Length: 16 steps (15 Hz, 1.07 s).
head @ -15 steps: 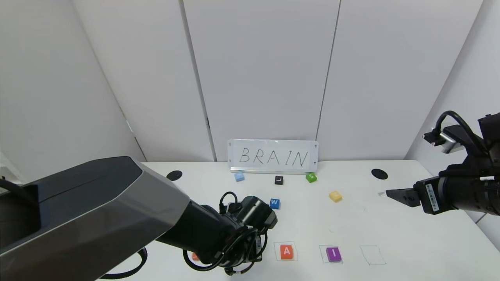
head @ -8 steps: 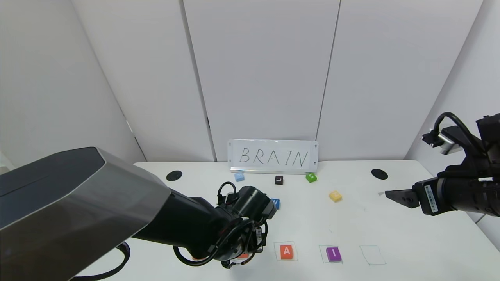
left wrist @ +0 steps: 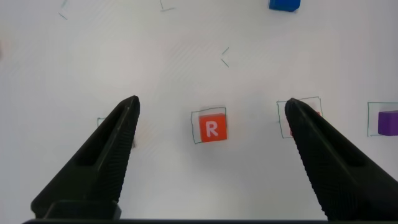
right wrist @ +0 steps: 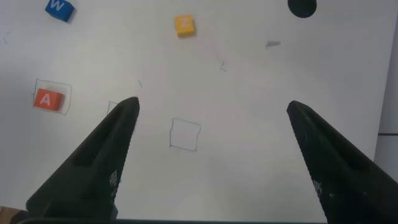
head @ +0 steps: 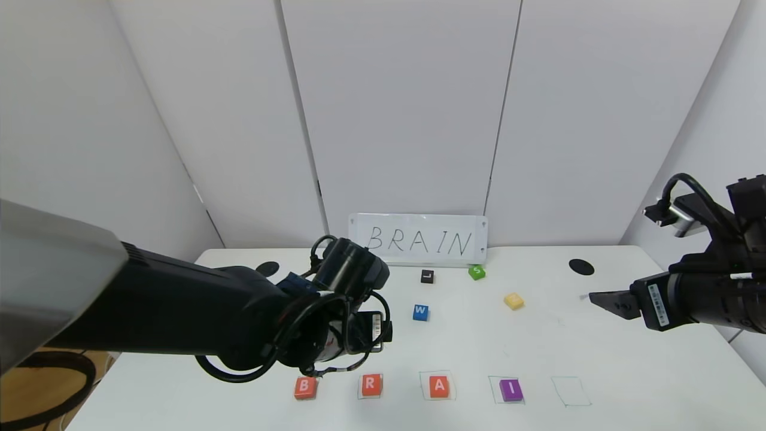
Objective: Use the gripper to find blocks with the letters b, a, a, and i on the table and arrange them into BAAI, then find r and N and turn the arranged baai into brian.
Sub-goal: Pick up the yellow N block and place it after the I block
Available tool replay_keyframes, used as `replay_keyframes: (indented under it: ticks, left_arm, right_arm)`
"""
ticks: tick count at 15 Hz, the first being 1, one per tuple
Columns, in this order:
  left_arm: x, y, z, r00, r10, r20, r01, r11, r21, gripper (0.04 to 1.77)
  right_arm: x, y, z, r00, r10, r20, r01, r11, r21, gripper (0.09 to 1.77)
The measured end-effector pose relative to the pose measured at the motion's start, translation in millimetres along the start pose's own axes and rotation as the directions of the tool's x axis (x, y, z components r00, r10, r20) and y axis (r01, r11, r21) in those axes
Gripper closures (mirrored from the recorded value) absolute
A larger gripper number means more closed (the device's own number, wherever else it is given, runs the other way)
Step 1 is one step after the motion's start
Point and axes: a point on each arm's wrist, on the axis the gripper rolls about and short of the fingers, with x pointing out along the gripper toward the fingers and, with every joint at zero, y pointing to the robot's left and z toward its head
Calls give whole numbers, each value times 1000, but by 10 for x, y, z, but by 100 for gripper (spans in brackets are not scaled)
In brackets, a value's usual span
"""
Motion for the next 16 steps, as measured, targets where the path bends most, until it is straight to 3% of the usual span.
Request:
replay_keyframes:
  ticks: [1, 6, 9, 11, 14, 16]
  left_arm:
    - [-76, 91, 90, 1000, 3, 29, -4, 1000, 28, 14]
    - [-348, 392, 314, 995, -3, 101, 4, 1000, -11, 12]
    - [-556, 644, 448, 997, -13, 73, 13, 1000, 4, 11]
    - [-754, 841, 561, 997, -55, 50, 56, 998, -9, 11]
    - [-927, 997, 655, 993, -67, 93, 66, 998, 4, 11]
    - [-1014, 1096, 678, 990, -96, 101, 96, 995, 3, 11]
  right_arm:
    - [4, 2, -3, 1000, 0, -2, 0, 1000, -1, 15]
    - [6, 31, -2, 1000, 13, -3, -13, 1000, -4, 15]
    - [65, 43, 4, 1000, 12, -11, -12, 1000, 4, 15]
    - [127, 65, 20, 1000, 18, 0, -18, 1000, 12, 15]
    - [225, 110, -3, 999, 29, -26, -28, 999, 44, 15]
    - [304, 156, 27, 999, -6, -41, 8, 999, 54, 15]
